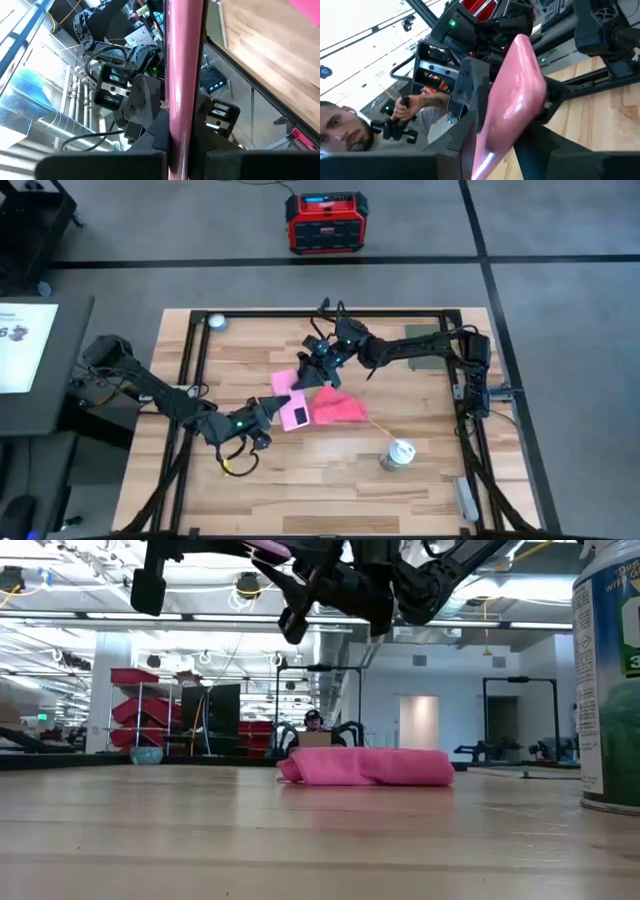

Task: Apply microfiber cloth
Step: Spray the back of the pink phone using the spray bottle

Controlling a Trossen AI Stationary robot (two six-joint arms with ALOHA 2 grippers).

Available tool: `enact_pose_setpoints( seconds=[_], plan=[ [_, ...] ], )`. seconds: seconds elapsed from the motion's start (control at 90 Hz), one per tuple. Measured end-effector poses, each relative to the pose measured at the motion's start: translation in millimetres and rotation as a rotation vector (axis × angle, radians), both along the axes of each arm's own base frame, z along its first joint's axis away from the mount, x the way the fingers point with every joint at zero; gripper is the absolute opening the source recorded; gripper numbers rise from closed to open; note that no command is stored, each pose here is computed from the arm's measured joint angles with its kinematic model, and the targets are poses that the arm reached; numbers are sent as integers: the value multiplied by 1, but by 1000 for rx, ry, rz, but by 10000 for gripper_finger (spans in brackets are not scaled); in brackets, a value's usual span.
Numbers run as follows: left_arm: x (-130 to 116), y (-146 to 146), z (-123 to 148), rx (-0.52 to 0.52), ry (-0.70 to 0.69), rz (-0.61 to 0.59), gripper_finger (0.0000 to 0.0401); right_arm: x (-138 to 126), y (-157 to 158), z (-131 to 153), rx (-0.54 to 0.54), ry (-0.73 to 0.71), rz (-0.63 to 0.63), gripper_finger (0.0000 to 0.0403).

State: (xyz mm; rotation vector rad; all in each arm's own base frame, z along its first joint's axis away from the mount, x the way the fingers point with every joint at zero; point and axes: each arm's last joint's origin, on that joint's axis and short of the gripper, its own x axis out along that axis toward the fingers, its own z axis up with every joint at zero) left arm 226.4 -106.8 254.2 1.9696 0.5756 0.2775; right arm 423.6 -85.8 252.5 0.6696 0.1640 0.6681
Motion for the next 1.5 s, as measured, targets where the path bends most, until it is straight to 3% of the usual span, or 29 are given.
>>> enact_pose_setpoints(
  seconds=[0.289,0.467,0.844,1.189,1.5],
  plan=[
    [0,0,0,-3,-2,0,2,-1,-3,-1,-38,-19,6,80],
    [0,0,-3,31,34,2,2,0,-1,-4,-61,-6,-11,22],
    [-1,1,-2,3,10,39,3,-2,2,6,-139,-91,-79,22],
    [3,-1,13,-87,-79,52,91,-15,19,37,-294,-146,-157,18],
    [3,-1,18,-88,-84,59,101,-19,21,44,-306,-136,-168,17]
  ],
)
